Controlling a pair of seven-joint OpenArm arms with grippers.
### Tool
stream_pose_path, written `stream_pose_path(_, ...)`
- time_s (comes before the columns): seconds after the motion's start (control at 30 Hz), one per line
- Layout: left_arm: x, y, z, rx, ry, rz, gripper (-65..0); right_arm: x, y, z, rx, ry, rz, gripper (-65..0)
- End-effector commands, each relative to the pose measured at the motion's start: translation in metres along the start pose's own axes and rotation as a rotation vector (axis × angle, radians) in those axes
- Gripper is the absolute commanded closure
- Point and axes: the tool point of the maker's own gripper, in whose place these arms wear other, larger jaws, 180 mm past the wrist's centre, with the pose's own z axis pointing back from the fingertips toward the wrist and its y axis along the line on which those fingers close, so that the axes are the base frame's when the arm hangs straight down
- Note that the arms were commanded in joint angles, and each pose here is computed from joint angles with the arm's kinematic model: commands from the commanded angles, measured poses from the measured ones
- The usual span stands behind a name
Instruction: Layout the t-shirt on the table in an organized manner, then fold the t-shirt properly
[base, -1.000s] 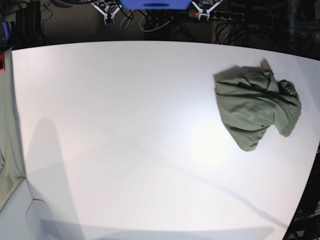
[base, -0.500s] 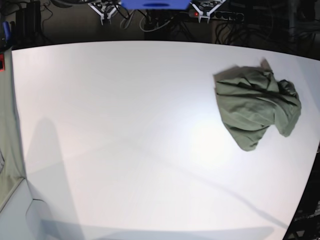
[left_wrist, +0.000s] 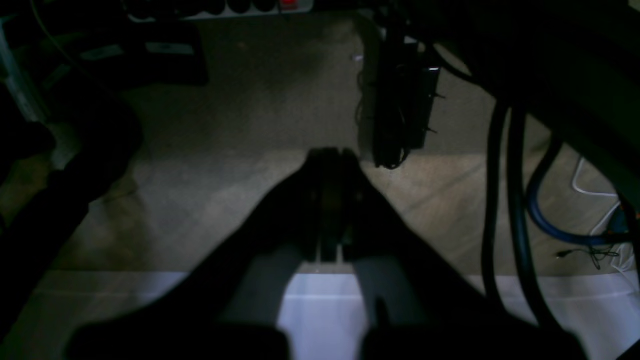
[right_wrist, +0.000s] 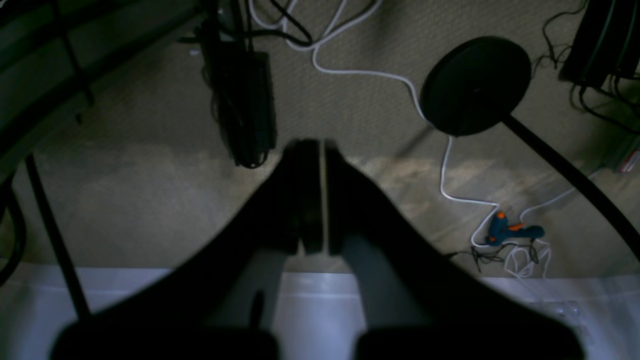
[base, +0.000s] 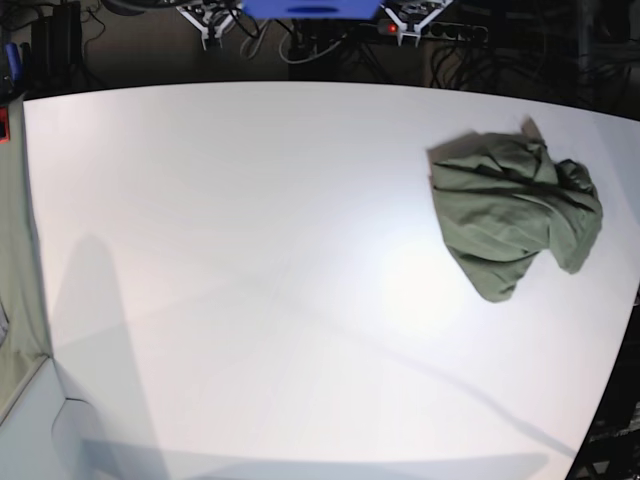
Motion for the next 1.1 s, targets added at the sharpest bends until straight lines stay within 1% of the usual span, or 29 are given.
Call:
stream_pose_path(0.0,-0.001,-0.001,0.000,0.003,-0.001,0.002,-0.1,0.000,0.000,0.000,0.005,-0.001,0.004,0.0)
stream_pose_path(0.37,-0.002,0.002,0.000,0.008,0.000,0.001,-0.1,0.001,-0.001,0.000,0.003,-0.009,0.002,0.0)
stream_pose_path(0.47,0.004,0.003,0.002,0.008,-0.033,0.004,-0.1,0.010,-0.001,0.002,0.003,-0.041,0.001,0.0)
stream_pose_path(0.5,0.001,0.002,0.004,0.006,-0.039,0.004,-0.1,0.004,-0.003,0.003,-0.001,-0.041,0.002,0.0)
stream_pose_path(0.57,0.001,0.000,0.007,0.003,-0.067,0.004,-0.1,0.007,-0.005,0.007,-0.004,-0.077,0.005,0.0)
stream_pose_path(0.67,-0.001,-0.003,0.013,-0.004,-0.102,0.005,-0.1,-0.002,-0.007,0.015,-0.006,-0.108,0.009,0.0)
stream_pose_path(0.77,-0.003,-0.005,0.020,-0.009,-0.128,0.006,-0.1,-0.014,-0.014,0.025,-0.016,-0.131,0.018,0.0)
stream_pose_path(0.87,-0.008,0.003,0.031,-0.001,-0.167,-0.001,-0.1,-0.019,-0.021,0.041,-0.027,-0.166,0.030,0.0)
stream_pose_path(0.93,-0.011,0.005,0.041,0.000,-0.196,-0.004,-0.1,-0.012,-0.030,0.054,-0.038,-0.210,0.044,0.0)
stream_pose_path(1.07,-0.003,0.015,0.067,0.011,-0.282,-0.026,-0.1,0.007,-0.037,0.088,-0.047,-0.297,0.073,0.0)
